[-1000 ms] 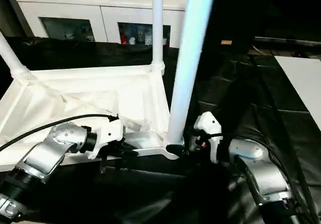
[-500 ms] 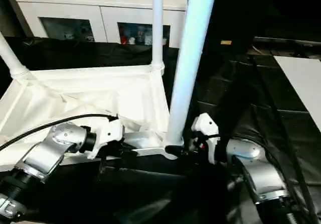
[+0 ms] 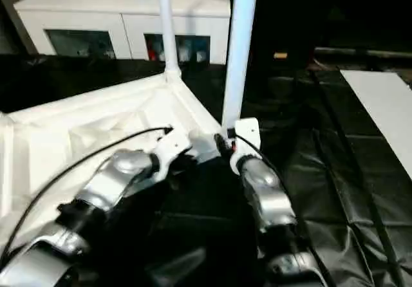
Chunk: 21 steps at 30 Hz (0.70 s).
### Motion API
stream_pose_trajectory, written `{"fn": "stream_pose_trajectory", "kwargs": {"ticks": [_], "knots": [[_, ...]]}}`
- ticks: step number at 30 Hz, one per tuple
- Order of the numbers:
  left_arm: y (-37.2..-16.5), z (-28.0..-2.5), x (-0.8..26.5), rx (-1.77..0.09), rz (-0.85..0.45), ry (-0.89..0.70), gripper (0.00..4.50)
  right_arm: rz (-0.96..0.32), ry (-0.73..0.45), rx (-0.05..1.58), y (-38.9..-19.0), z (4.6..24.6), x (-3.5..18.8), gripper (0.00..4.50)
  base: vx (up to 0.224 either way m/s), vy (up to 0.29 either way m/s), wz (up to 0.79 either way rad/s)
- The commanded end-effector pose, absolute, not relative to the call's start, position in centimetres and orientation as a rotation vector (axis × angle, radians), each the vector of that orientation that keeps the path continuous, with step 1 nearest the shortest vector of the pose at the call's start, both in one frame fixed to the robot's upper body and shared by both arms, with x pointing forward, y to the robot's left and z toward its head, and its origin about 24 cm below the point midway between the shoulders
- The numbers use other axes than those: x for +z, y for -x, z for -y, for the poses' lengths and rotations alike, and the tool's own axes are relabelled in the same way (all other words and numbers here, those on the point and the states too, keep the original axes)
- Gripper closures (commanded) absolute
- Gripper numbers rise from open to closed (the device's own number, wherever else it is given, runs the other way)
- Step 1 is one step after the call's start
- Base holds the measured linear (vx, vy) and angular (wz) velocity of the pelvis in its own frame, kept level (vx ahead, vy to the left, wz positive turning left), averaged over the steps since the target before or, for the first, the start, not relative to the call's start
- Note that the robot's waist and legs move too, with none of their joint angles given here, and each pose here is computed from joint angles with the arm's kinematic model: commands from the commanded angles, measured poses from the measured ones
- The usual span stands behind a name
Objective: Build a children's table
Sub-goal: Rotate leg to tighten
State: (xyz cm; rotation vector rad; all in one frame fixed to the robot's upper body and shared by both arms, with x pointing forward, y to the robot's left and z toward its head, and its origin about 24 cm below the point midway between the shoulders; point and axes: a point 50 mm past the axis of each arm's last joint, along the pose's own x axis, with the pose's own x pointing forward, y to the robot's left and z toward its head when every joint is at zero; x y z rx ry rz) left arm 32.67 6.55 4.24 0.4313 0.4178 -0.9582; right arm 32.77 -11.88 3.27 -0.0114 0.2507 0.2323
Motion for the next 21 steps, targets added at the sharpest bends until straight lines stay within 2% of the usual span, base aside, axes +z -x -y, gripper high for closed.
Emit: {"fn": "stream_pose_trajectory", "kwargs": {"ticks": [1, 3, 4, 7, 9, 10, 11, 12, 13, 15, 16, 17, 18, 21], "knots": [[-32.9, -6.1, 4.6, -0.957, -0.374, -0.436, 4.50, -0.266, -0.013, 0.325, -32.1, 10.4, 2.7, 1.17, 0.000, 0.000, 0.00], [-32.8, -6.3, 4.6, -0.965, -0.376, -0.453, 4.50, -0.235, 0.037, 0.336, -32.1, 10.7, 3.1, 0.95, 0.000, 0.000, 0.00], [-32.6, -7.0, 4.5, -0.992, -0.383, -0.492, 4.50, -0.196, 0.084, 0.314, -32.0, 11.8, 3.8, 0.81, 0.000, 0.000, 0.00], [-32.3, -7.7, 4.4, -1.019, -0.394, -0.513, 4.50, -0.184, 0.085, 0.304, -31.9, 13.1, 4.3, 0.62, 0.000, 0.000, 0.00], [-32.1, -8.5, 4.4, -1.045, -0.396, -0.539, 4.50, -0.193, 0.075, 0.365, -31.6, 14.2, 4.7, 0.38, 0.000, 0.000, 0.00], [-31.5, -9.2, 4.4, -1.109, -0.388, -0.568, 4.50, -0.209, 0.145, 0.490, -30.8, 15.5, 5.0, 0.32, 0.000, 0.000, 0.00], [-31.5, -9.2, 4.4, -1.109, -0.388, -0.568, 4.50, -0.209, 0.145, 0.490, -30.8, 15.5, 5.0, 0.27, 0.000, 0.000, 0.00], [-31.0, -9.7, 4.4, -1.169, -0.384, -0.590, 4.50, -0.218, 0.202, 0.603, -29.8, 16.3, 5.2, 0.27, 0.000, 0.000, 0.00], [-30.9, -9.8, 4.4, -1.176, -0.385, -0.593, 4.50, -0.219, 0.209, 0.617, -29.7, 16.4, 5.2, 0.27, 0.000, 0.000, 0.00], [-29.9, -10.5, 4.3, -1.284, -0.392, -0.635, 4.50, -0.225, 0.244, 0.777, -28.1, 17.3, 5.6, 0.27, 0.000, 0.000, 0.00], [-29.1, -10.9, 4.5, -1.356, -0.396, -0.628, 4.50, -0.230, 0.226, 0.869, -27.1, 17.8, 6.0, 0.27, 0.000, 0.000, 0.00], [-29.1, -10.9, 4.5, -1.356, -0.396, -0.628, 4.50, -0.230, 0.226, 0.869, -27.1, 17.8, 6.0, 0.27, 0.066, 0.006, 0.00], [-28.4, -11.2, 4.8, -1.425, -0.404, -0.593, 4.50, -0.234, 0.188, 0.973, -26.0, 18.2, 6.6, 0.27, 0.000, 0.000, 0.00], [-28.1, -11.2, 5.2, -1.462, -0.399, -0.556, 4.50, -0.252, 0.180, 1.007, -25.8, 18.5, 6.6, 0.27, 0.000, 0.000, 0.00]]}}
